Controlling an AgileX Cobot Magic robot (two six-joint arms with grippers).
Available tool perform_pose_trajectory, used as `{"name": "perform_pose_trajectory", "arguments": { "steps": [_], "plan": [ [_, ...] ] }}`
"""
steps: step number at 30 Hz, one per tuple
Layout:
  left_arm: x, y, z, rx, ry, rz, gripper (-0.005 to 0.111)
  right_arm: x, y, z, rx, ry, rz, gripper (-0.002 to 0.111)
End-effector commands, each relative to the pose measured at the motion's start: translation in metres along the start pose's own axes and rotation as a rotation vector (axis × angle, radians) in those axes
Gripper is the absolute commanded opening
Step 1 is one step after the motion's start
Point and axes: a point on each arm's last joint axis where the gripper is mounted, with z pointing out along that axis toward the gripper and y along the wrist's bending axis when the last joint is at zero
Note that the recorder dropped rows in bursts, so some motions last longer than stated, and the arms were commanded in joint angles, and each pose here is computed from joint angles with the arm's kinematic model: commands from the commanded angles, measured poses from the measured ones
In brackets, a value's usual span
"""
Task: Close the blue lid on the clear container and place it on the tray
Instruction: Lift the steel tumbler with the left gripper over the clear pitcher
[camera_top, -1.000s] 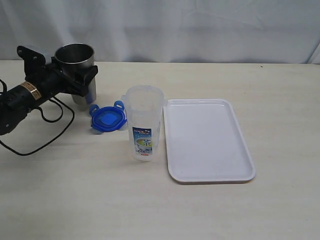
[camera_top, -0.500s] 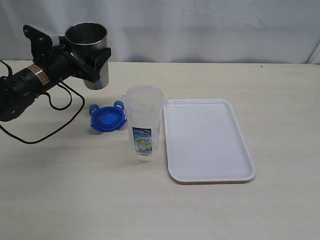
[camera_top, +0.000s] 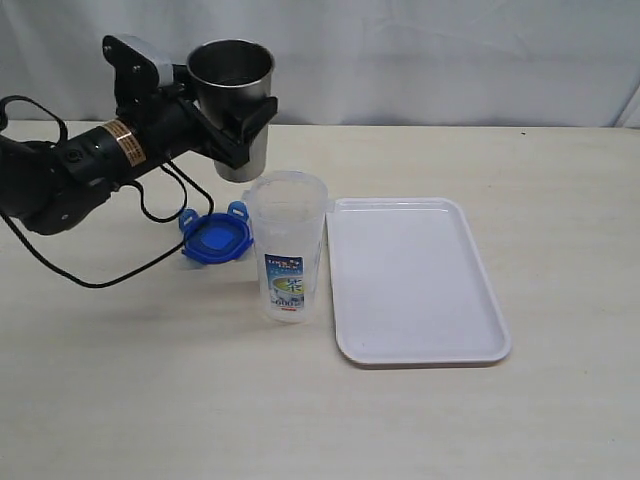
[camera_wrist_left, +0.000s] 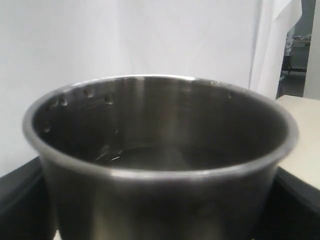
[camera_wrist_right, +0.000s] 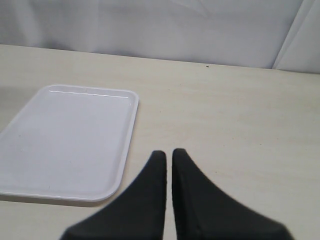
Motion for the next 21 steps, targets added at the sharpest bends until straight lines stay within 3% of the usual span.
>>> {"name": "perform_pose_trajectory", "arguments": {
  "steps": [1, 15, 21],
  "plan": [
    [-0.017, -0.011, 0.007, 0.026, -0.076, 0.063, 0.000, 0.001, 0.000, 0.000, 0.002, -0.001, 0.004, 0.005],
    [-0.016, -0.026, 0.010, 0.101, -0.075, 0.298, 0.000, 0.001, 0.000, 0.000, 0.002, -0.001, 0.004, 0.005],
    [-0.018, -0.026, 0.010, 0.102, -0.091, 0.295, 0.000, 0.001, 0.000, 0.000, 0.002, -0.001, 0.004, 0.005]
  ]
}}
